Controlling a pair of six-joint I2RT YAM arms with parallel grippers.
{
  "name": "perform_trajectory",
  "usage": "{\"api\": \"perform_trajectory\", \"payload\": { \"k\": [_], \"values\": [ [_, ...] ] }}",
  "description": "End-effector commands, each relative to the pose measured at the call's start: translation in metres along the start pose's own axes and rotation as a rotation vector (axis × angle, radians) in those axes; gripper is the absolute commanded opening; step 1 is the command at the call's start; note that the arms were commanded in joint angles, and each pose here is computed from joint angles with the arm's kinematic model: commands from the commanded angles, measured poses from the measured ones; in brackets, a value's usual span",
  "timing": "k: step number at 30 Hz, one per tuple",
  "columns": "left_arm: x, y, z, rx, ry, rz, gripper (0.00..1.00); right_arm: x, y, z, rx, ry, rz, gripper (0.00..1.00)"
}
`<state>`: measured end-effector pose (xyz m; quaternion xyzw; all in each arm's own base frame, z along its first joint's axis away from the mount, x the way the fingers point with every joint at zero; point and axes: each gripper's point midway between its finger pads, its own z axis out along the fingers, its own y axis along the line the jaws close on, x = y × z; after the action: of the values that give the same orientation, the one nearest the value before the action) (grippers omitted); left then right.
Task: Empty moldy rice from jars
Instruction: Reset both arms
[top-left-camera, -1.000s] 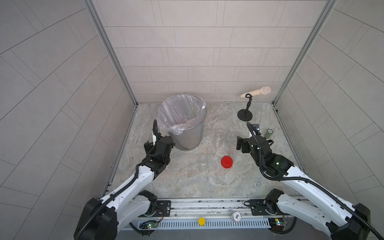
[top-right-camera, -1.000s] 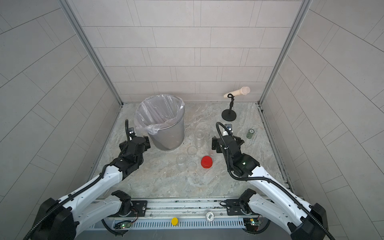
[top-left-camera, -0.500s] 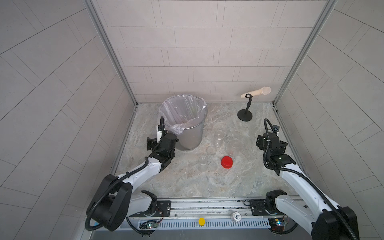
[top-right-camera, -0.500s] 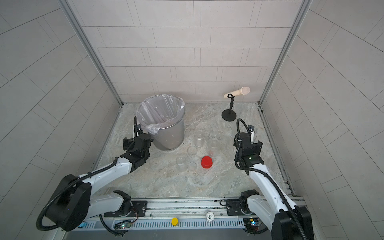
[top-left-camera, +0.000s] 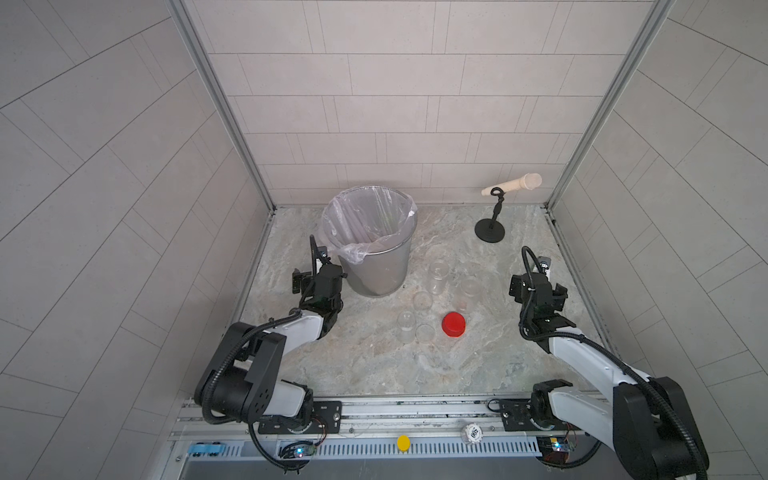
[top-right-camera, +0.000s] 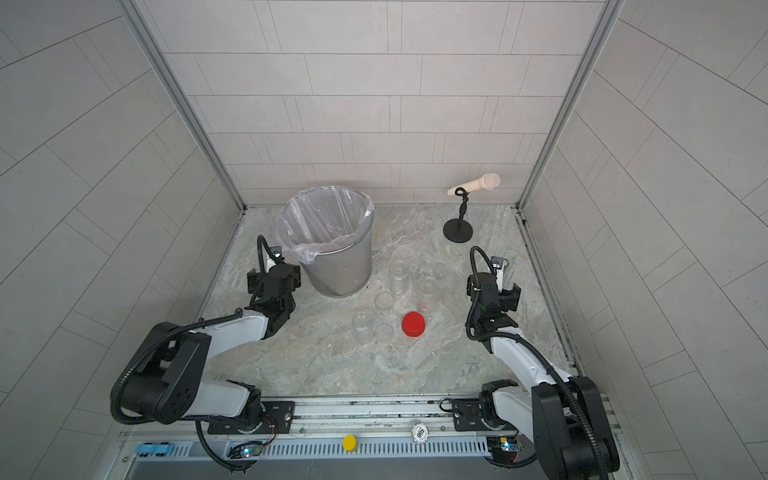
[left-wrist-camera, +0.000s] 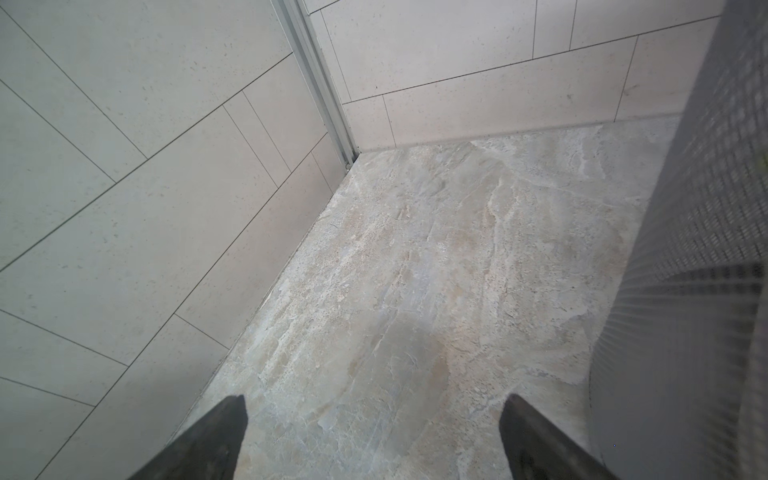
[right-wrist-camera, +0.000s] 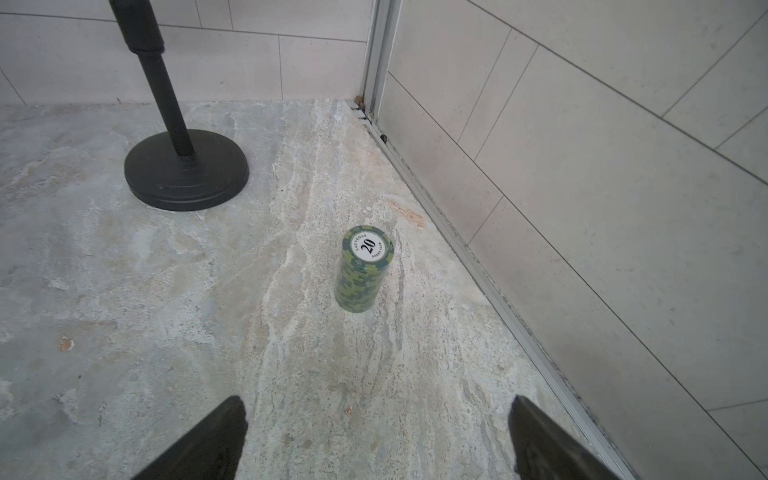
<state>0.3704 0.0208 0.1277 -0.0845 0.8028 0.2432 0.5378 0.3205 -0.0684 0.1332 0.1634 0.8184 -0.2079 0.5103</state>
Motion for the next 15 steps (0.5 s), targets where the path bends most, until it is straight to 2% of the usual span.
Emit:
{"api": "perform_trajectory", "payload": {
  "k": [1, 8, 15],
  "values": [
    [-0.003, 0.001, 0.004, 0.044, -0.06, -0.062, 1.0, -0.016, 0.008, 0.002, -0.046, -0.084, 0.013, 1.0],
    [0.006, -0.002, 0.009, 0.064, -0.118, -0.083, 1.0, -0.008, 0.015, 0.014, -0.07, -0.089, 0.009, 1.0],
    [0.011, -0.005, 0.012, 0.082, -0.118, -0.089, 1.0, -0.004, 0.027, 0.02, -0.122, -0.112, 0.023, 1.0]
  ]
}}
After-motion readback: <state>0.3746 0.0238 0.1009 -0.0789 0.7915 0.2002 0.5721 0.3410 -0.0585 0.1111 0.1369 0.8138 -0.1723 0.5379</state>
